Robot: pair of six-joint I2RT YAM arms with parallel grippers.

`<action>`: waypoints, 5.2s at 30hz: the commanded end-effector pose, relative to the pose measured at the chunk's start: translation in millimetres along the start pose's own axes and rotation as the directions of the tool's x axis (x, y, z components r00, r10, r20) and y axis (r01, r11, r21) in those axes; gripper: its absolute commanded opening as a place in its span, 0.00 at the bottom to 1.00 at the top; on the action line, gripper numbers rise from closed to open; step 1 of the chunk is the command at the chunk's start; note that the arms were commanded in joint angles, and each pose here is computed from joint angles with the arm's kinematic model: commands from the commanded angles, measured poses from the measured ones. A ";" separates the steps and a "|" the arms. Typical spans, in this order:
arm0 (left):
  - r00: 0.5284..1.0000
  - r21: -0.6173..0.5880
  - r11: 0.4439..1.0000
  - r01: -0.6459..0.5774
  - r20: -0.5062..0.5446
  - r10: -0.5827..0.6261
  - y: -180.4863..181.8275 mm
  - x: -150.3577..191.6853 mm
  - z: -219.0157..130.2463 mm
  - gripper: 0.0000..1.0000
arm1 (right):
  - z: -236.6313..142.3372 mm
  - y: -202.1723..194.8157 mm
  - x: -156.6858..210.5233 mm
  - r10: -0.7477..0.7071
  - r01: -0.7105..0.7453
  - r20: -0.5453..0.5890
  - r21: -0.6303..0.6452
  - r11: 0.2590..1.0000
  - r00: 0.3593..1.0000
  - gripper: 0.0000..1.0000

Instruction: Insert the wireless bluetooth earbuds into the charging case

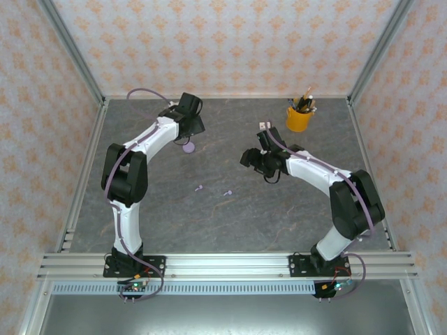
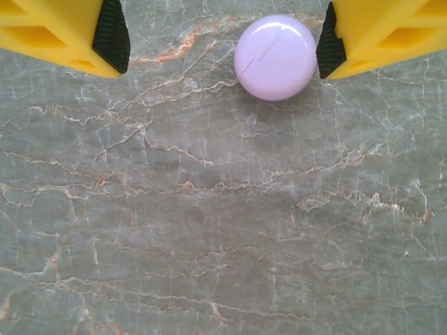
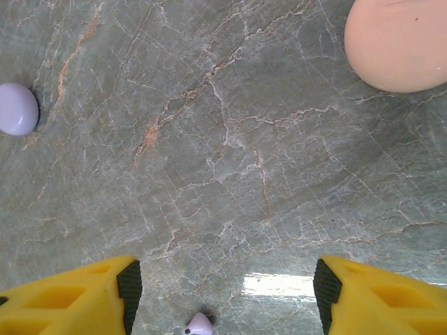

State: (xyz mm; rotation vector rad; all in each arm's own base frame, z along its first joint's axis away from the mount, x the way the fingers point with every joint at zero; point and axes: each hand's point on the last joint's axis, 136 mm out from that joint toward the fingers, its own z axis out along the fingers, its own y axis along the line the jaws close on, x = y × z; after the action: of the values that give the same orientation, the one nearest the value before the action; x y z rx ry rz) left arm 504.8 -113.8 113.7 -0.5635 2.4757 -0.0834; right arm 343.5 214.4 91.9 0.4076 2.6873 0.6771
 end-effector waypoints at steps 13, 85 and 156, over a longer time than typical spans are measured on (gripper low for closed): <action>0.997 0.063 0.997 -0.036 -0.060 0.040 33.4 23.3 24.6 0.71 | -3.3 -7.3 6.7 -0.036 0.036 0.002 0.016 0.999 0.999 0.67; 0.979 0.110 0.988 -0.107 -0.160 0.124 17.3 61.3 50.5 0.36 | -22.6 -7.8 2.8 -0.018 0.017 0.044 0.025 1.000 0.999 0.67; 0.878 0.258 0.881 -0.397 -0.175 0.446 -102.6 108.6 46.0 0.75 | -52.9 -15.0 4.2 -0.015 0.012 0.104 0.038 0.999 0.994 0.67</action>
State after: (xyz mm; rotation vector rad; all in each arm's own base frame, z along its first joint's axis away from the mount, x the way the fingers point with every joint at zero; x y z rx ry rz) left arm 506.1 -241.6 27.7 0.0872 2.6948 -0.2071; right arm 319.8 187.4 122.1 0.4092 2.6211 0.6121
